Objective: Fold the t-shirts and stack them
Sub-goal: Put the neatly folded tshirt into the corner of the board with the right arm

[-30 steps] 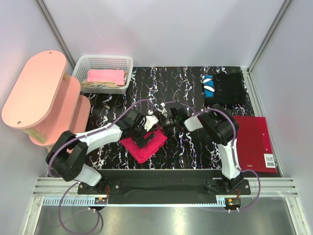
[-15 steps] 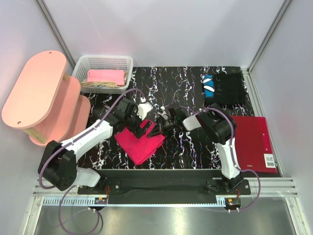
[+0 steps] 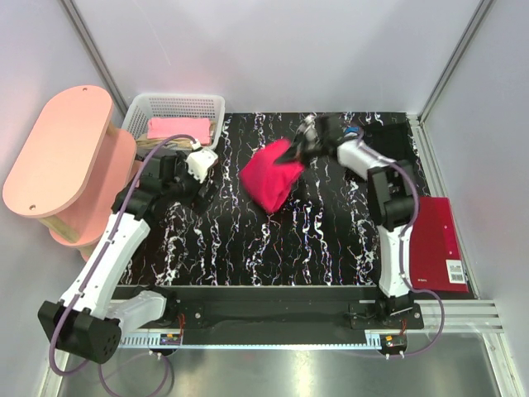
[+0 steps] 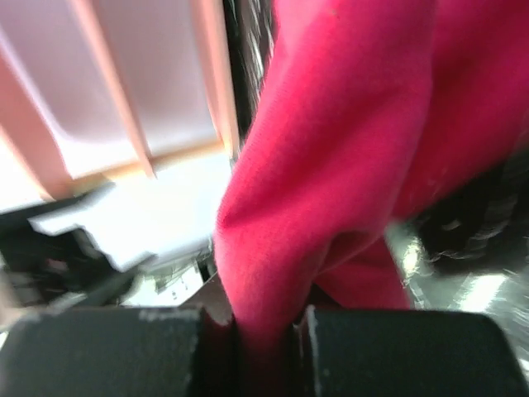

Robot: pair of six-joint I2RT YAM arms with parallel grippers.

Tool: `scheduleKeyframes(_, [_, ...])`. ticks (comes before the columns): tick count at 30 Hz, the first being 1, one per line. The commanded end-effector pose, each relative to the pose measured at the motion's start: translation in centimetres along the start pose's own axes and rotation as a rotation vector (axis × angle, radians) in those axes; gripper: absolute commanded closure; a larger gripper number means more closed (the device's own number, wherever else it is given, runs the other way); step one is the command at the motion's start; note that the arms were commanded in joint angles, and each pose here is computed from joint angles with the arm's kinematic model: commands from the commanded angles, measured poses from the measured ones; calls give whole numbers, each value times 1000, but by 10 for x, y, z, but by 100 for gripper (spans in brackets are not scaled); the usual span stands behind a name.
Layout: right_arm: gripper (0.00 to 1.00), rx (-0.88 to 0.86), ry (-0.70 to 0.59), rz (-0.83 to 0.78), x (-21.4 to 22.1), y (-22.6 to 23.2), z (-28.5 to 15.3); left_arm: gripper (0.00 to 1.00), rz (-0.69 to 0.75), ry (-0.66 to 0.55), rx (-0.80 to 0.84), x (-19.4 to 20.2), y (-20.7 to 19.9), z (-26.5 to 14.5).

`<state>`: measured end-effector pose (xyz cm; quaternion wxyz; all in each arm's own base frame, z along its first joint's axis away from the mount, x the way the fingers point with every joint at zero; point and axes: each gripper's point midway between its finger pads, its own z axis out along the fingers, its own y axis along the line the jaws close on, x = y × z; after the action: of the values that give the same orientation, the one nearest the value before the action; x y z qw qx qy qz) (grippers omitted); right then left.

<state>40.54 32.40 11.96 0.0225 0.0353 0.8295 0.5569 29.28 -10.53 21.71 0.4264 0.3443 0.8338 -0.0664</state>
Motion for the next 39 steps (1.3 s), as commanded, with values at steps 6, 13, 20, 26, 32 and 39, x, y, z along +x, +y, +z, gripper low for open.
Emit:
scheduleKeyframes(6, [100,-38,-178,-10,-106,22,-120,1,-25,40,6,27,-8,-11])
scheduleKeyframes(13, [100,-58,-358,26,-150,16,-208,1,-37,69,15,40,-11,-6])
scheduleKeyframes(20, [100,-104,-485,29,-172,31,-278,1,-52,92,30,52,-15,3])
scheduleKeyframes(26, [100,-202,-570,-1,-190,54,-330,1,-57,109,35,60,-16,8])
scheduleKeyframes(32, [100,-215,-666,40,-201,39,-369,1,-53,121,22,66,-13,11])
scheduleKeyframes(39, [100,-213,-725,94,-210,5,-397,1,-58,128,26,68,-13,12])
